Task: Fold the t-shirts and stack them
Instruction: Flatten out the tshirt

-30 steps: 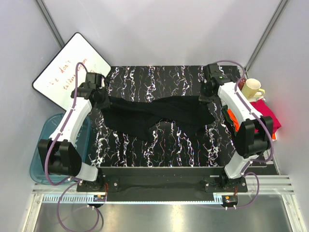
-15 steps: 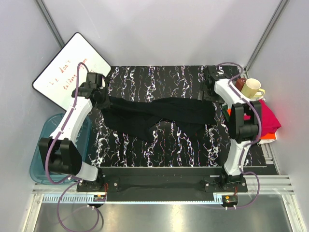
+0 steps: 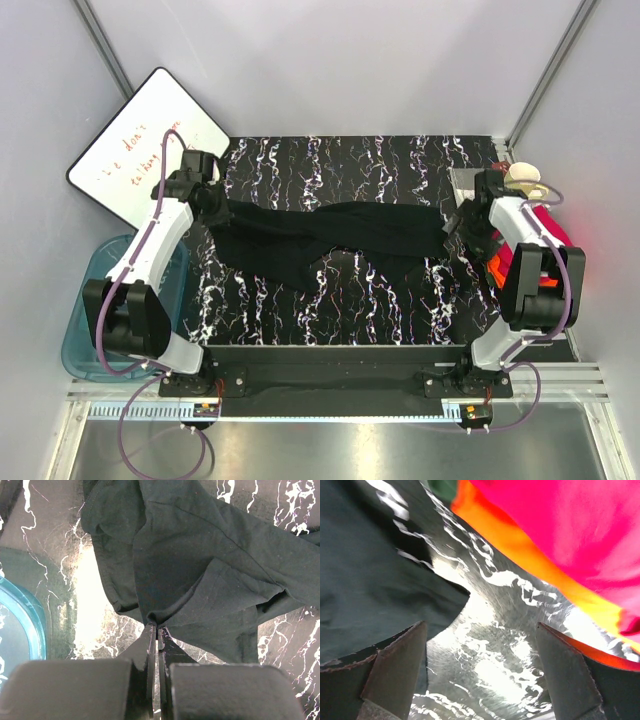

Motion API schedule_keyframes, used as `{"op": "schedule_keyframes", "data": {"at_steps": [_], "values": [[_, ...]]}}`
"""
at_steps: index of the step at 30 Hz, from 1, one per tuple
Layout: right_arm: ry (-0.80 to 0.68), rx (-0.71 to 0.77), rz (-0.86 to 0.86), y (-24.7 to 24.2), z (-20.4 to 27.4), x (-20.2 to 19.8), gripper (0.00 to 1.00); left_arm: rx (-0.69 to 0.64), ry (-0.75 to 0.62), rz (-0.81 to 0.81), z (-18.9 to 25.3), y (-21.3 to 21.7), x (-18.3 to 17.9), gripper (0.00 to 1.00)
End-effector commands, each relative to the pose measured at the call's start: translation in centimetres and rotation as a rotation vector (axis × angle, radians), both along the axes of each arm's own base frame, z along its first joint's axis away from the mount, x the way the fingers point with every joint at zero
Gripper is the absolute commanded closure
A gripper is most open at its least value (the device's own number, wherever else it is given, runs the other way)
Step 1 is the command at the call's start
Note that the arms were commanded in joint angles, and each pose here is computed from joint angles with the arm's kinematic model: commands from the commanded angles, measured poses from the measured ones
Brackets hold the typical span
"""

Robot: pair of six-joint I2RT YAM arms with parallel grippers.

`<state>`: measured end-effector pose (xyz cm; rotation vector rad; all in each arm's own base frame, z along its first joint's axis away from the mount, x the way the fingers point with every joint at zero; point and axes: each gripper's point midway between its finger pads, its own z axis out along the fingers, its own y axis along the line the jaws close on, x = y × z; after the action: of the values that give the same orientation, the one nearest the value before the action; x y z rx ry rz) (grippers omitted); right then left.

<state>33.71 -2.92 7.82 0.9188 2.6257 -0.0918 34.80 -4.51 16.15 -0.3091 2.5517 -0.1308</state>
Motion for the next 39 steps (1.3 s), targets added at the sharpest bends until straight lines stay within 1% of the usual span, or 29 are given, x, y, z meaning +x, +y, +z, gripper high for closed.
{"op": "schedule_keyframes", "data": {"at_steps": [1,3,8,9,13,16,17,18,19,20,21,22,23,25,26,29,30,34,38,39], "values": [[-0.028,0.292,-0.125,3.0,-1.6,-0.2,0.05,-0.021,-0.069,-0.021,1.8,-0.6,1.4,1.0],[-0.046,0.353,-0.156,3.7,-2.2,-0.1,0.1,-0.019,-0.066,-0.02,1.8,-0.6,1.3,1.0],[-0.064,0.492,-0.184,5.8,-3.0,0.6,0.1,-0.015,-0.064,-0.017,1.6,-0.5,1.0,1.0],[-0.044,0.503,-0.194,6.0,-3.8,0.2,0.11,-0.015,-0.065,-0.017,1.6,-0.5,1.0,1.0],[-0.05,0.535,-0.214,6.4,-5.2,0.6,0.11,-0.011,-0.064,-0.018,1.6,-0.4,0.9,1.0],[-0.044,0.523,-0.219,6.2,-6.2,0.7,0.12,-0.009,-0.069,-0.024,1.7,-0.4,0.9,1.0],[-0.037,0.516,-0.219,6.1,-6.6,0.6,0.14,-0.007,-0.072,-0.027,1.8,-0.4,0.9,1.0],[-0.034,0.511,-0.22,6.0,-6.9,0.6,0.18,-0.007,-0.07,-0.027,1.8,-0.4,1.0,1.0],[-0.05,0.513,-0.213,6.0,-7.0,0.9,0.29,-0.007,-0.074,-0.026,1.9,-0.3,1.0,1.0],[-0.054,0.51,-0.213,5.9,-7.1,0.9,0.36,-0.006,-0.077,-0.029,2.0,-0.4,1.0,1.0],[-0.067,0.513,-0.206,6.0,-6.9,1.1,0.46,-0.003,-0.075,-0.029,2.0,-0.3,1.0,1.0],[-0.08,0.512,-0.2,5.9,-6.8,1.3,0.53,-0.003,-0.081,-0.029,2.2,-0.3,1.0,1.0],[-0.09,0.51,-0.19,5.9,-6.5,1.4,0.64,0.001,-0.08,-0.029,2.2,-0.2,1.0,1.0],[-0.11,0.508,-0.167,5.9,-6.2,1.6,0.7,0.007,-0.082,-0.025,2.2,-0.1,1.1,1.0],[-0.126,0.507,-0.154,5.9,-5.7,1.8,0.78,0.007,-0.084,-0.025,2.2,-0.1,1.1,1.0],[-0.165,0.499,-0.108,5.9,-4.5,2.3,0.92,0.005,-0.081,-0.022,2.1,-0.1,1.1,1.0],[-0.18,0.499,-0.097,5.9,-3.9,2.5,1.0,0.005,-0.082,-0.021,2.2,-0.1,1.2,1.0],[-0.266,0.481,-0.041,5.8,-0.2,3.6,1.0,-0.001,-0.108,-0.006,3.2,-0.1,1.6,1.0],[-0.391,0.444,0.038,5.5,5.5,4.7,1.0,-0.02,-0.163,0.021,5.1,-0.2,2.5,1.0],[-0.398,0.433,0.051,5.4,6.4,4.7,1.0,-0.021,-0.184,0.032,5.9,-0.2,2.8,1.0]]}}
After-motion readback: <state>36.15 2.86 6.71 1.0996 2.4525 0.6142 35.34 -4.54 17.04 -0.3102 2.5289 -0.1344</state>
